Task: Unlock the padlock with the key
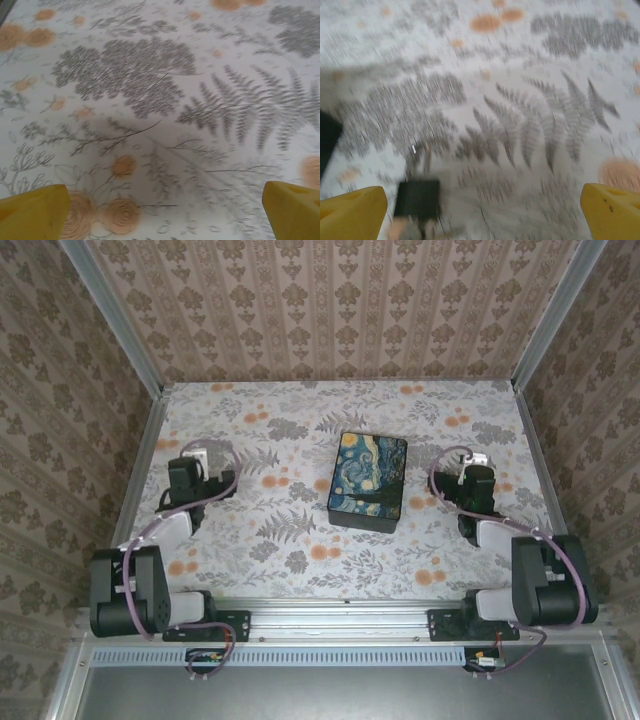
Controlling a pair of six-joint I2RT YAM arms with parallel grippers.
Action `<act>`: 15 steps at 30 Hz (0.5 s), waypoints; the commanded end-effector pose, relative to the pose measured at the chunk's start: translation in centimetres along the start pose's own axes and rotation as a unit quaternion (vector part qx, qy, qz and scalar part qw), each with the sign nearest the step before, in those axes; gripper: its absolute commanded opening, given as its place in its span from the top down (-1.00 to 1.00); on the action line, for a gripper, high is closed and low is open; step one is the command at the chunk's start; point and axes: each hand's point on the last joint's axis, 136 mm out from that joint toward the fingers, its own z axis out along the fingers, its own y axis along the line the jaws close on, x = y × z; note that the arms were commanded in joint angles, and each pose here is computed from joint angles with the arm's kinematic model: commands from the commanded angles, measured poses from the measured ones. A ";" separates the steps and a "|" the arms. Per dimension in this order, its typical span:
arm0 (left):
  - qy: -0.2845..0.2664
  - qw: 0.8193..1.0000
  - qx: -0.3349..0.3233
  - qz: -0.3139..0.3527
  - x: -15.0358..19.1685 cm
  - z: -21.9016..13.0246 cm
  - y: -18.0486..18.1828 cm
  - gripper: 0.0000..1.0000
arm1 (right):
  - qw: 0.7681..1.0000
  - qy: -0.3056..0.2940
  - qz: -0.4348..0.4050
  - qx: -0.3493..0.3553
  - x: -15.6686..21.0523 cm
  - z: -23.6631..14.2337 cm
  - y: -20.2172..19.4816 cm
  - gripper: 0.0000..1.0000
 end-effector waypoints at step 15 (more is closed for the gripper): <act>-0.152 0.984 -0.039 0.082 -3.4 2.1 -0.5 -1.00 | 0.996 -0.079 -0.030 -0.034 -2.6 1.7 2.5 -1.00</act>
